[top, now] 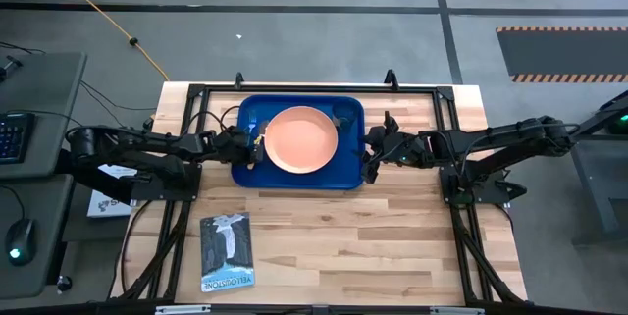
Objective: Pick and place plate/cup/fork/spoon on tray
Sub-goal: Put the orange spoon on the blue tray
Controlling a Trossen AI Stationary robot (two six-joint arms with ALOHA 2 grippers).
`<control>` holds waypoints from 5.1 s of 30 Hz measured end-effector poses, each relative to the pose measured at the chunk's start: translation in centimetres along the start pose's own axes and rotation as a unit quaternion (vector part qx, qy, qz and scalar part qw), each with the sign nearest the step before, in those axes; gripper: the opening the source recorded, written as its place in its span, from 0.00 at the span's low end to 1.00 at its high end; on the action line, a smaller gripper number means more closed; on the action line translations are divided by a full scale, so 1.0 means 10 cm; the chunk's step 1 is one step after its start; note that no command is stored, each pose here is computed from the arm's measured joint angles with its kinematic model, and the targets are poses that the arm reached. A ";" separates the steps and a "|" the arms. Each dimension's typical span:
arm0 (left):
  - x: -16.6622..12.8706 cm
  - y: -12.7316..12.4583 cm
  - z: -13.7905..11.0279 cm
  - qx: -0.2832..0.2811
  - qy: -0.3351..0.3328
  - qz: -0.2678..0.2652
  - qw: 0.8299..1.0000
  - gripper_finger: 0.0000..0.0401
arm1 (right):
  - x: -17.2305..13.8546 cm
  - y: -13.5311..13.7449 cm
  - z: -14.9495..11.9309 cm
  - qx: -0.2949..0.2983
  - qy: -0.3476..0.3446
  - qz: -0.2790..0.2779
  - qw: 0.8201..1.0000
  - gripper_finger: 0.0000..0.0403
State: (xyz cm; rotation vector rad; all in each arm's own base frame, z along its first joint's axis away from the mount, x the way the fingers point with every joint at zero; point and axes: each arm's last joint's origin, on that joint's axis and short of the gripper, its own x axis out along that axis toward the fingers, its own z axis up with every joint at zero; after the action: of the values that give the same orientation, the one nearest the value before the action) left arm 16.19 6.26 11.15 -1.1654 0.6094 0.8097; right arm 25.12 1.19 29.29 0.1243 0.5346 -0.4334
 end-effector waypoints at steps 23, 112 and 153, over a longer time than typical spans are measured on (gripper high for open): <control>0.00 -0.05 0.01 0.026 0.005 -0.030 0.999 0.43 | 0.00 0.00 0.00 0.005 0.003 0.008 1.000 0.43; -0.09 -0.51 -0.30 0.619 0.095 0.105 0.772 0.00 | 0.00 0.01 0.02 0.023 -0.012 0.003 1.000 0.43; -0.09 -0.48 -0.27 0.614 0.137 0.073 0.774 0.00 | 0.00 0.01 0.02 0.023 -0.012 0.003 1.000 0.43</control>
State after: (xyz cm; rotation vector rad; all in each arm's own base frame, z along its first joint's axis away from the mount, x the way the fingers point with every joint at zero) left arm 19.55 2.56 13.74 0.0041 1.2245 0.2012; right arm 25.27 1.20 29.49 0.1657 0.5007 -0.4408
